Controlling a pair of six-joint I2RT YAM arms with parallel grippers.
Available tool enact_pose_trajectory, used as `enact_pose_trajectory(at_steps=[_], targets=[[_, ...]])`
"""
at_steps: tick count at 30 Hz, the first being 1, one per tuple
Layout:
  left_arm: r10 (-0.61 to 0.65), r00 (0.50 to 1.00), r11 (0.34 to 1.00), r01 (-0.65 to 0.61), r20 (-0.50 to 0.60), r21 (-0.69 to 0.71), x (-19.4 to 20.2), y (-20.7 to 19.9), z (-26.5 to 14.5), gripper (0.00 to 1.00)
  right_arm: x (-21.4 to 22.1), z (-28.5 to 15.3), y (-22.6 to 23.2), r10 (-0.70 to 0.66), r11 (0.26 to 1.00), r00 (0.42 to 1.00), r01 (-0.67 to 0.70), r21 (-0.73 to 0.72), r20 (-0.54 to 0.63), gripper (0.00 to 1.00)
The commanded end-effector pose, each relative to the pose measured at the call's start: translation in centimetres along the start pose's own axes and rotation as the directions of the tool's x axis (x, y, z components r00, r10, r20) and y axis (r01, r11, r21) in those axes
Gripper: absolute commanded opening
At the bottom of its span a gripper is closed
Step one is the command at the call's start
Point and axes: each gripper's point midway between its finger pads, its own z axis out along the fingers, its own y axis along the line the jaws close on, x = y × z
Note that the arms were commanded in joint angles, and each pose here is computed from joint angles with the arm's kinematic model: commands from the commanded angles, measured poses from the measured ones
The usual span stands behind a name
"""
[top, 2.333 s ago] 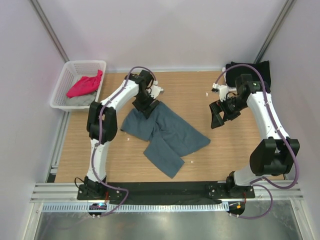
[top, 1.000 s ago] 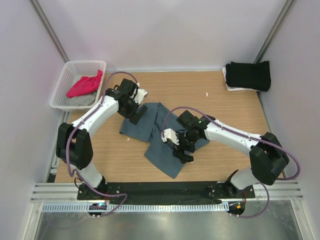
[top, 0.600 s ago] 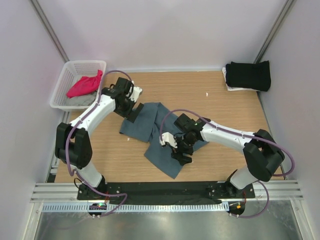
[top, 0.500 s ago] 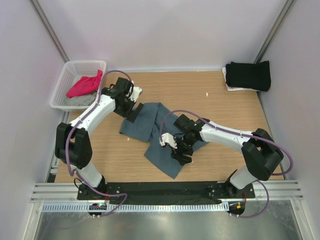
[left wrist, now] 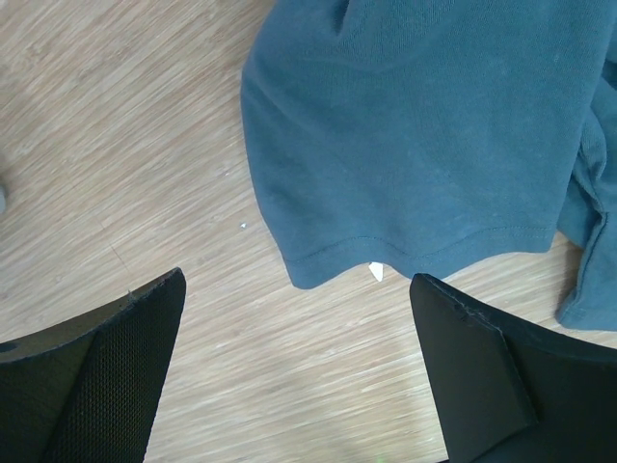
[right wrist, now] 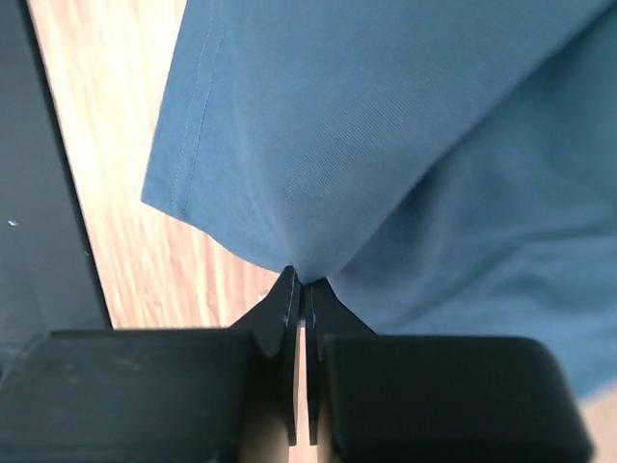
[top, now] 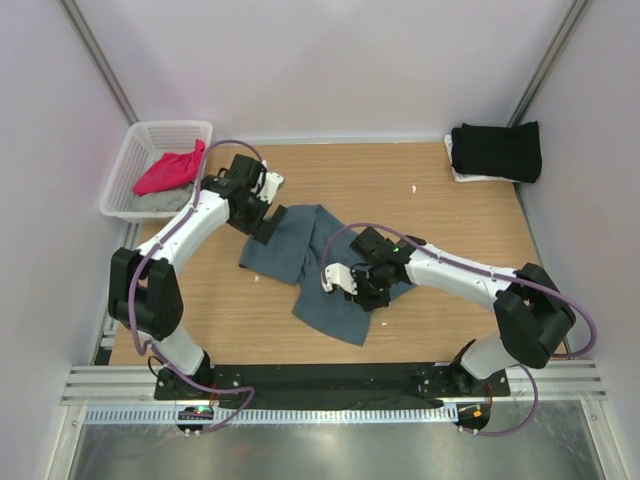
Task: Fold and stack the t-shirts
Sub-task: Flatten the tshirt out
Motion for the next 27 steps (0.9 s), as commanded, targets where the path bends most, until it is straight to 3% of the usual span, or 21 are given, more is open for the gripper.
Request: enact_pose_trajectory(at_steps=[1, 10, 19, 27], targets=[[0.015, 0.997, 0.999, -0.013, 0.071, -0.033, -1.2, 0.7, -1.4, 1.00, -2.4, -4.7, -3.5, -0.059, 0.978, 0.997, 0.049, 0.202, 0.043, 0.02], [0.029, 0.993, 0.998, -0.023, 0.111, -0.055, -2.7, 1.4, -2.4, 1.00, -6.0, -17.1, -11.8, -0.045, 0.842, 0.986, -0.048, 0.538, 0.160, 0.01], [0.030, 0.991, 0.999, -0.025, 0.129, -0.042, -3.2, 1.2, -3.1, 0.99, -4.1, -16.2, -18.4, -0.013, 0.773, 0.985, -0.098, 0.627, 0.171, 0.01], [0.043, 0.989, 0.999, -0.041, 0.145, -0.014, -3.5, 0.2, -3.6, 0.98, -1.8, -16.8, -24.0, 0.104, 0.702, 0.976, -0.210, 0.681, 0.193, 0.02]])
